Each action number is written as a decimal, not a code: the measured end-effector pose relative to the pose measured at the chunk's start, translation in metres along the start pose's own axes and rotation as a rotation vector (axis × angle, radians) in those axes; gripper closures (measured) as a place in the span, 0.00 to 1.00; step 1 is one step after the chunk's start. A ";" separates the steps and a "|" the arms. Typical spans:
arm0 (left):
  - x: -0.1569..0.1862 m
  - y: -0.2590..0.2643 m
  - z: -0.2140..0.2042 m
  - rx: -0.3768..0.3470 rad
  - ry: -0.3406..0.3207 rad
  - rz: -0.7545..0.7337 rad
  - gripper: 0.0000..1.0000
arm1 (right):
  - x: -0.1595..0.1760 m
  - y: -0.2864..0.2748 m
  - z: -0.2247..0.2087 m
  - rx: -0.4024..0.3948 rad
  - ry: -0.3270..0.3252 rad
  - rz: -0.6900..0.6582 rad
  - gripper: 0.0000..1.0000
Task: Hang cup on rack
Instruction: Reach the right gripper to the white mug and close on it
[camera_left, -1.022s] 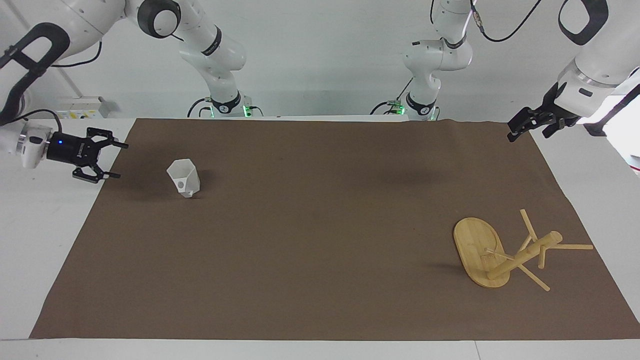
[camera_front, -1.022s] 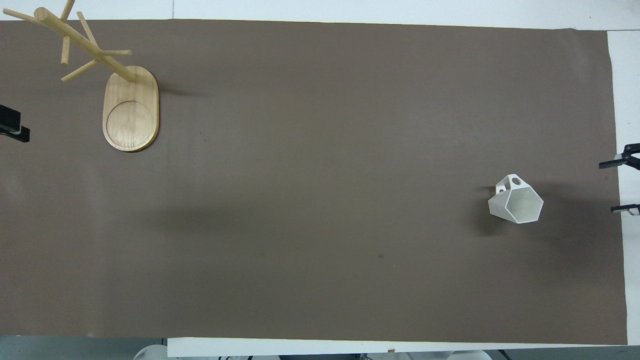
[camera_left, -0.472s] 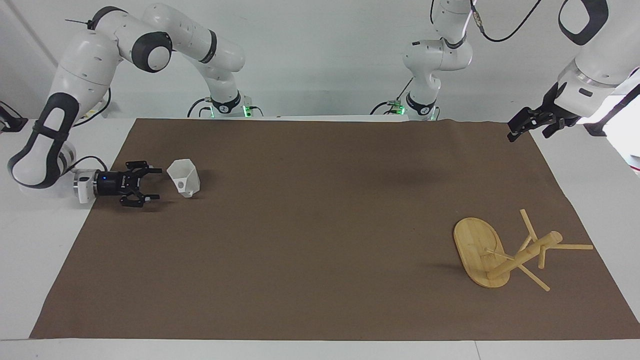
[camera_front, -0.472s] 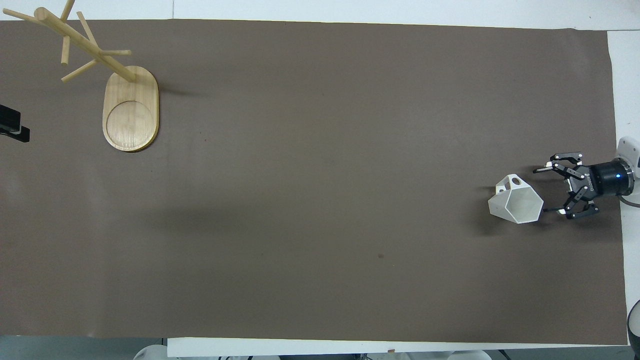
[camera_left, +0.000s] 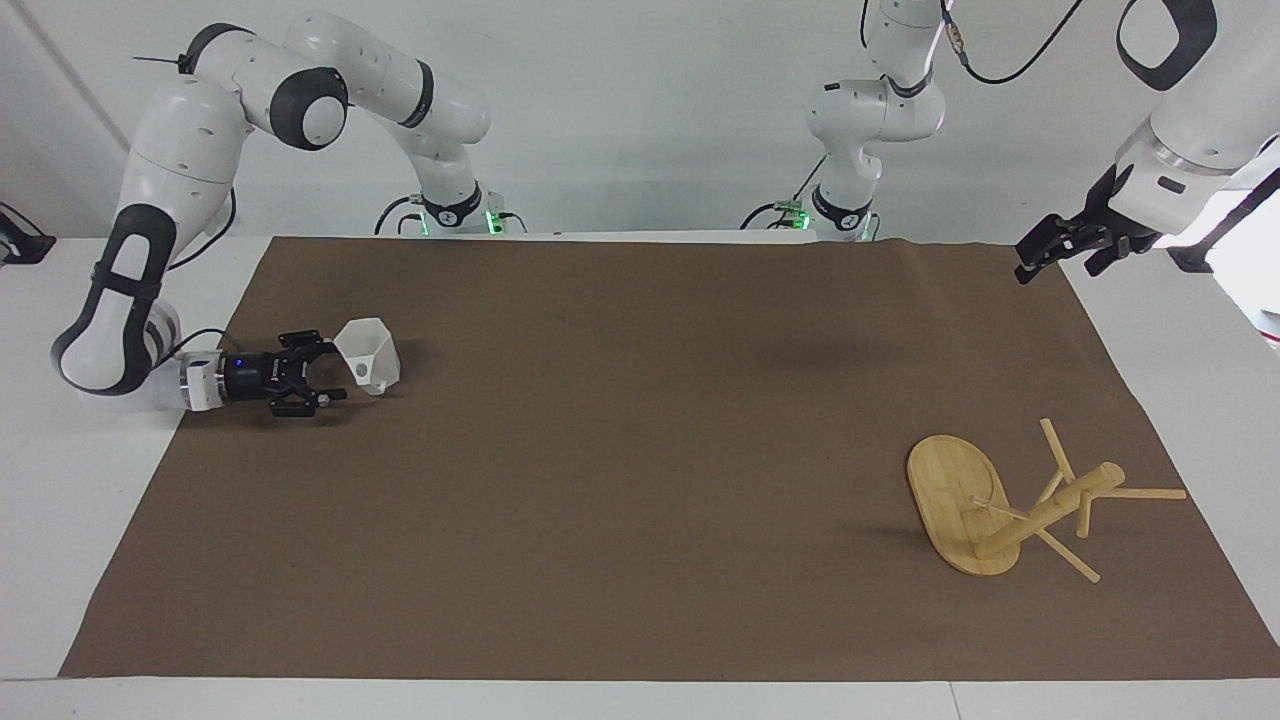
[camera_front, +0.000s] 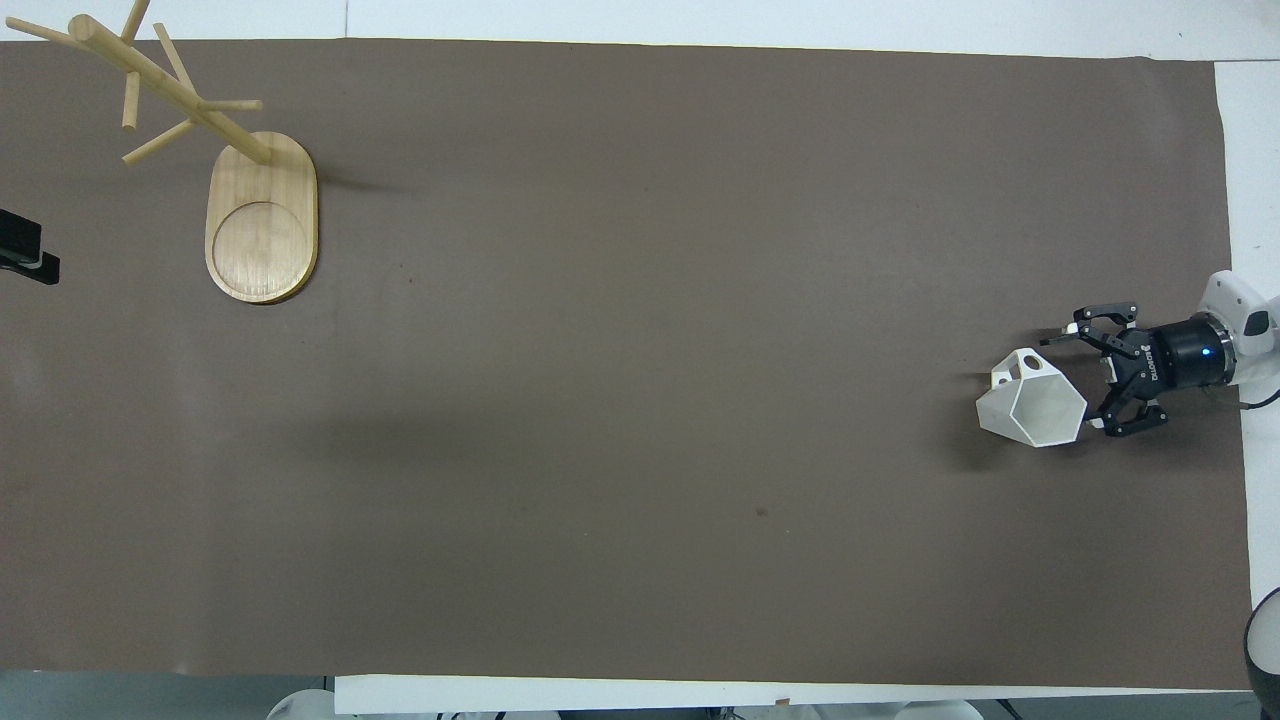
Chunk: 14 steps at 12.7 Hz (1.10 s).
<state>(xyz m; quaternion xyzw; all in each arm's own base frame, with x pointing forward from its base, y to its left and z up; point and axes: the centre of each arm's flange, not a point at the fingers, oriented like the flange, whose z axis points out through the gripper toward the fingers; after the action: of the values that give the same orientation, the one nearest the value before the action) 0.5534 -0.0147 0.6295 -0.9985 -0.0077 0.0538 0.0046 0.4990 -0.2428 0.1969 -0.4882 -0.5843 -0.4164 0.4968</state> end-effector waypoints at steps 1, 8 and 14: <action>0.000 0.000 0.000 0.000 0.000 0.000 0.00 | -0.002 -0.003 0.000 -0.004 0.004 -0.002 0.00; 0.000 0.000 0.000 0.000 0.000 0.000 0.00 | -0.012 -0.014 0.013 -0.004 0.036 0.012 0.00; 0.000 0.000 0.000 0.000 0.000 0.000 0.00 | -0.018 -0.014 0.029 0.006 0.035 0.021 0.00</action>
<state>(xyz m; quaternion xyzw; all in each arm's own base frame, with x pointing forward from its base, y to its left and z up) 0.5534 -0.0147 0.6295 -0.9985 -0.0077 0.0538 0.0046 0.4809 -0.2203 0.1746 -0.4853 -0.5719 -0.4178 0.5127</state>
